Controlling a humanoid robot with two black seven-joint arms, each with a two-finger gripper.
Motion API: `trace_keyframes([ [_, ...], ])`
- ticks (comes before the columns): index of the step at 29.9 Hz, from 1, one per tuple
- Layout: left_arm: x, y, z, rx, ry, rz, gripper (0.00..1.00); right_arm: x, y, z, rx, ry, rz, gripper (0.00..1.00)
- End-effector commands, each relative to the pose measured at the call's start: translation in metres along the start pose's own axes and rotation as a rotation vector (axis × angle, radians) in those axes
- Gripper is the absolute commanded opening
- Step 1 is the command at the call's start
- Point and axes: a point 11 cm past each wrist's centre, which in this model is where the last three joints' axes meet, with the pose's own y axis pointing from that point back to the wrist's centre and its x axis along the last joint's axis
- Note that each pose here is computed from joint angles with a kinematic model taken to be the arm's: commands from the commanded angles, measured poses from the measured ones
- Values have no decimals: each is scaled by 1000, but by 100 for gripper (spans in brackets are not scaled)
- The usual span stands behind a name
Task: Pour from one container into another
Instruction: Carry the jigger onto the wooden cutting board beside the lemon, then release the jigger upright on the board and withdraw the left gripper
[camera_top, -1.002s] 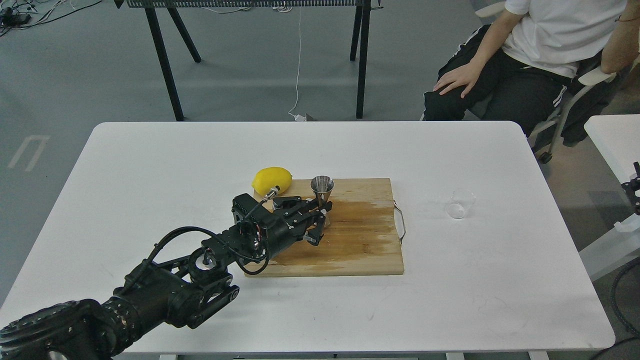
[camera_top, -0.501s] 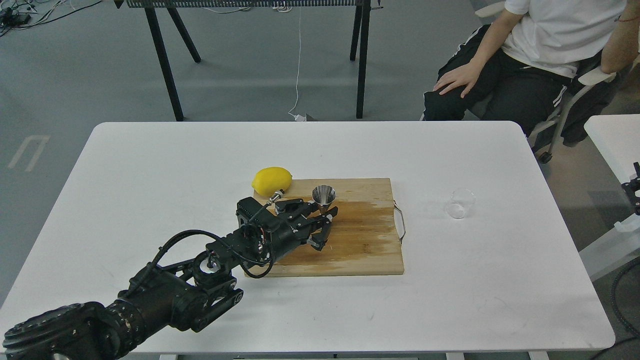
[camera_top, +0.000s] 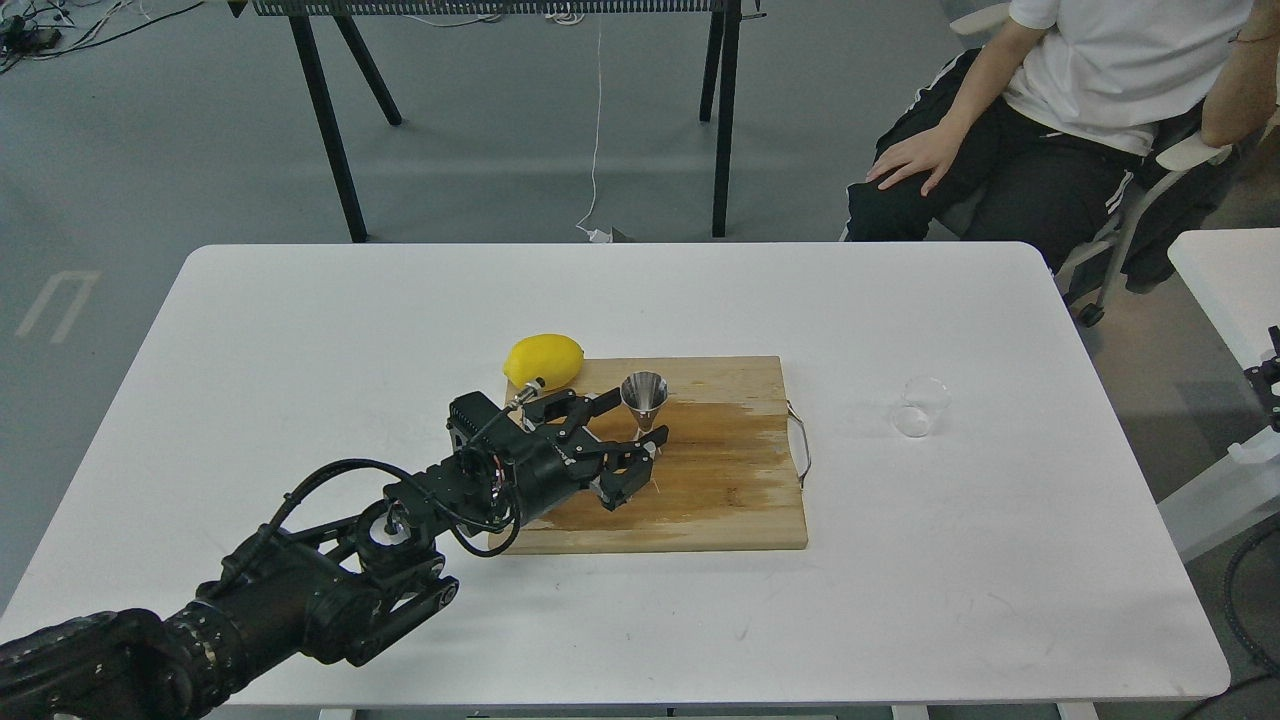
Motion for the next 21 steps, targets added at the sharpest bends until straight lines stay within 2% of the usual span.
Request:
trace_keyframes([
  [1,2,23,-7,-12,-6,-6,73,1,1,0,0,1,3,100],
  [5,18,48,-1,-55,-9,31,75,0,0,1,-4,0,-1,100],
  [11,46,75,-13,-58,-29,65,79,4,3,11,-50,33,7,100],
  [17,86,79,-32,54,473,240,79,1,1,13,-69,14,4,100],
  [21,125,82,-62,107,794,410,80,5,-2,7,-88,21,22,100],
])
